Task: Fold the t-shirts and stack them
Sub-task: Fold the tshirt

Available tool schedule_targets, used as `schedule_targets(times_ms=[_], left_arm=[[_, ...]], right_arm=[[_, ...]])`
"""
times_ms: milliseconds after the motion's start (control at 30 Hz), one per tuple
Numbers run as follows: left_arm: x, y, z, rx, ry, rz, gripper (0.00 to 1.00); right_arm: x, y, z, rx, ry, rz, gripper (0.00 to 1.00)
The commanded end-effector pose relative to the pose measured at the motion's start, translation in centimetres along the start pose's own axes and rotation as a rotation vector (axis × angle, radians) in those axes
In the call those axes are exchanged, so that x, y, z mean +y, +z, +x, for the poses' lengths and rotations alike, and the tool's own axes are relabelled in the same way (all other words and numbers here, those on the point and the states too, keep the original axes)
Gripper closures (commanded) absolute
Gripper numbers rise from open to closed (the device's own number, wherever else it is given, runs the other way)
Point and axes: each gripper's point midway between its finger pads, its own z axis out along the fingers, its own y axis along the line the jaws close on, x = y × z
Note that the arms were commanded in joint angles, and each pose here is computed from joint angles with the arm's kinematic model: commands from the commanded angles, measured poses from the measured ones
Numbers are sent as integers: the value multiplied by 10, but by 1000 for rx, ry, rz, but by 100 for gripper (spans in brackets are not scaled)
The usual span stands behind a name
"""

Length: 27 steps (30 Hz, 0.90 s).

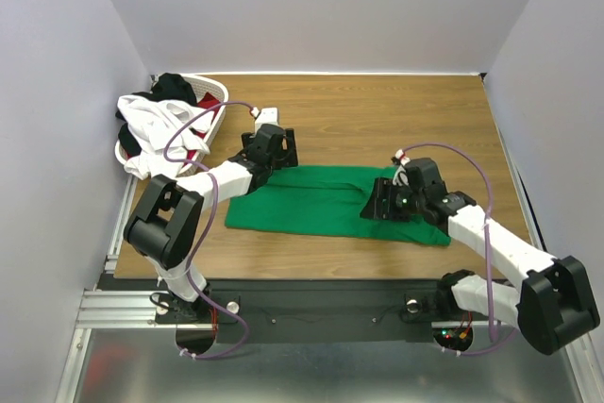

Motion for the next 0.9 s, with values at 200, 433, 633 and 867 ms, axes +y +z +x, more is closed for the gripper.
schedule_targets(times_ms=[200, 433, 633, 867], left_arm=[[-16, 1, -22, -57, -4, 32, 3], [-15, -1, -25, -66, 1, 26, 3], [-19, 2, -24, -56, 2, 41, 3], [-16, 0, -23, -60, 2, 33, 3]], right_arm=[[-20, -2, -76, -217, -2, 239, 37], [-30, 3, -66, -198, 28, 270, 39], [-44, 10, -49, -162, 59, 306, 40], [-56, 16, -53, -180, 67, 359, 41]])
